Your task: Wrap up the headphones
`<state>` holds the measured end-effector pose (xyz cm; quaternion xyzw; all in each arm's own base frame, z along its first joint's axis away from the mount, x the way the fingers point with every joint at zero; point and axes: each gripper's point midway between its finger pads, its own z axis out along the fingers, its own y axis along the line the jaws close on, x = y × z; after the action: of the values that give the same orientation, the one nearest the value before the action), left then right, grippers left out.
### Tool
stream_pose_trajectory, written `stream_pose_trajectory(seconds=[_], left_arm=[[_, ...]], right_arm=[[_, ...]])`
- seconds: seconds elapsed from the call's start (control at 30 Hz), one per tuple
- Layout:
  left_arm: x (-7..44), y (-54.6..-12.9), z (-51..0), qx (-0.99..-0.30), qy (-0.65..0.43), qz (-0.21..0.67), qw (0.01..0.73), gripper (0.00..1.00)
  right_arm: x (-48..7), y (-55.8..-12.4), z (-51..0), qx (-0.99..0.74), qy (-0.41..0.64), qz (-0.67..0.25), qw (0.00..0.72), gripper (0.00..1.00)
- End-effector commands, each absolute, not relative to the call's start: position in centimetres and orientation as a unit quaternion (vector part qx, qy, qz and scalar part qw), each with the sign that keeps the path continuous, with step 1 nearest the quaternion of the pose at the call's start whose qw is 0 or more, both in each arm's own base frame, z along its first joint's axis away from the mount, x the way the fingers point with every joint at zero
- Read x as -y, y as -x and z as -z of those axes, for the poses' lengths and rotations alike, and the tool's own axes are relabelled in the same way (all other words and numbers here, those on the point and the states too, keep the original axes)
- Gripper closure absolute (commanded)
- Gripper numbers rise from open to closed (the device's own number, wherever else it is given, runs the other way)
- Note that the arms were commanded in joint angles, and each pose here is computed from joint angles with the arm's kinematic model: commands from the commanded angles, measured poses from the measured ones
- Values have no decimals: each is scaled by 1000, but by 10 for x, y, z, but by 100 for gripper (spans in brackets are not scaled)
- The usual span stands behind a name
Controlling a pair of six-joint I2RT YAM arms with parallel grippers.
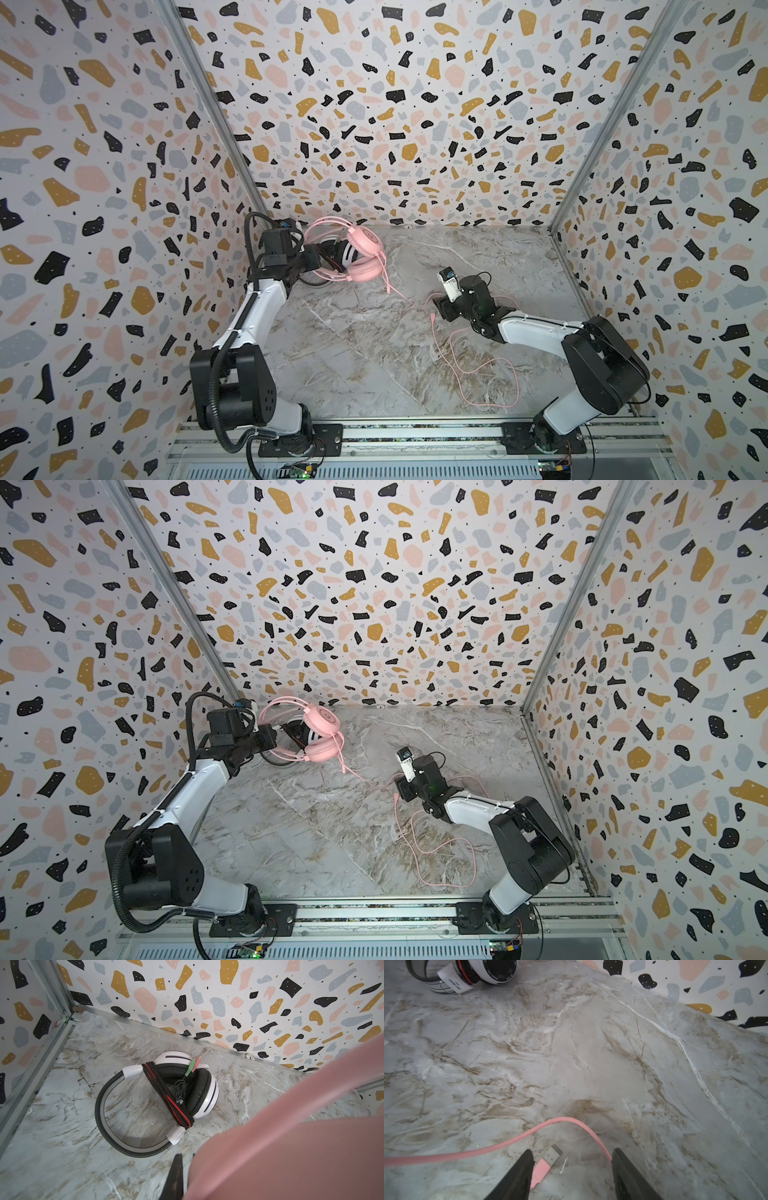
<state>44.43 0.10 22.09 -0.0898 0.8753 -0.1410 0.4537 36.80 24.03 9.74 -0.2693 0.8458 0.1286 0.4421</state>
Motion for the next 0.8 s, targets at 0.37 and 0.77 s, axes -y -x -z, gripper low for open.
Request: stream_pose_trajectory(seconds=[0.37,0.77], left_arm=[[-1,-454,-257,-846,82,170,499,100],[0,-455,-253,-848,81,175,493,100]], right_arm=[[-227,-416,-63,-877,293,-53,378,37],[-249,-431,-76,-869,301,-91,382,94]])
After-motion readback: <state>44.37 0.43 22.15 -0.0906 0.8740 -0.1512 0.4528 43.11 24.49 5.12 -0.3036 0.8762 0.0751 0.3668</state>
